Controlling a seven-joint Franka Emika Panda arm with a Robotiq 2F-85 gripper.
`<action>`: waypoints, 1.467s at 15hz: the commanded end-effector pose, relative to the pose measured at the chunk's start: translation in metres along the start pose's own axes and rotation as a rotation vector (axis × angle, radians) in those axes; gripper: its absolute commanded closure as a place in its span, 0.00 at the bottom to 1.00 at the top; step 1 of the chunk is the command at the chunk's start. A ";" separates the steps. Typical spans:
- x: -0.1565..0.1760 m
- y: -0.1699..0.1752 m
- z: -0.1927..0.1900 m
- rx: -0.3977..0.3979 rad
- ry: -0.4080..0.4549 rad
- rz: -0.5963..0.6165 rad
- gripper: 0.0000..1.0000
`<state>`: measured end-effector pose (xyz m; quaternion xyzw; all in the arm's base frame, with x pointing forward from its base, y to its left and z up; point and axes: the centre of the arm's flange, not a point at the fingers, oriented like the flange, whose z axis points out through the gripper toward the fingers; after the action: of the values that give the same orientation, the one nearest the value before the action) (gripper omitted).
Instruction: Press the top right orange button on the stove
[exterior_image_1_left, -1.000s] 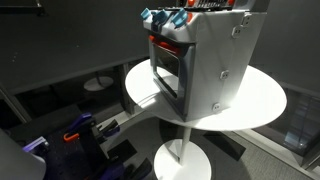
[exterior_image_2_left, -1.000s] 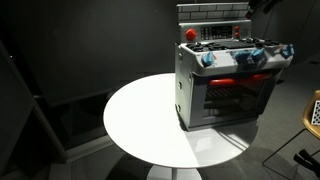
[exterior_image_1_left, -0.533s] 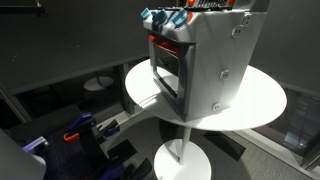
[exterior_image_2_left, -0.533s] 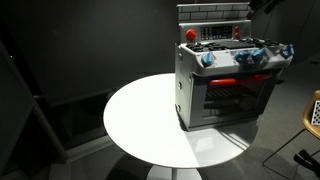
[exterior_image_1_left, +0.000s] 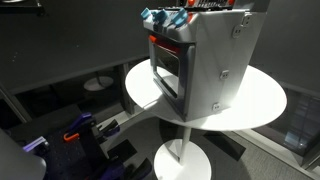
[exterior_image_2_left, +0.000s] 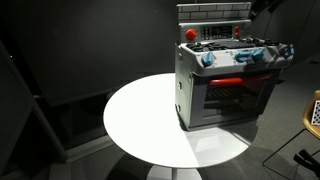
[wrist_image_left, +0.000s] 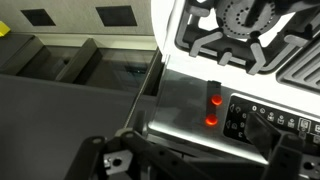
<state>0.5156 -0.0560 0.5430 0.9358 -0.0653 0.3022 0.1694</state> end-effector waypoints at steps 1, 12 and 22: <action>0.008 0.002 0.016 -0.048 0.044 0.026 0.00; 0.023 -0.003 0.063 -0.096 0.077 0.063 0.00; 0.034 -0.012 0.083 -0.084 0.070 0.073 0.00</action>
<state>0.5761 -0.0757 0.4939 0.9196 -0.1033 0.3238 0.1970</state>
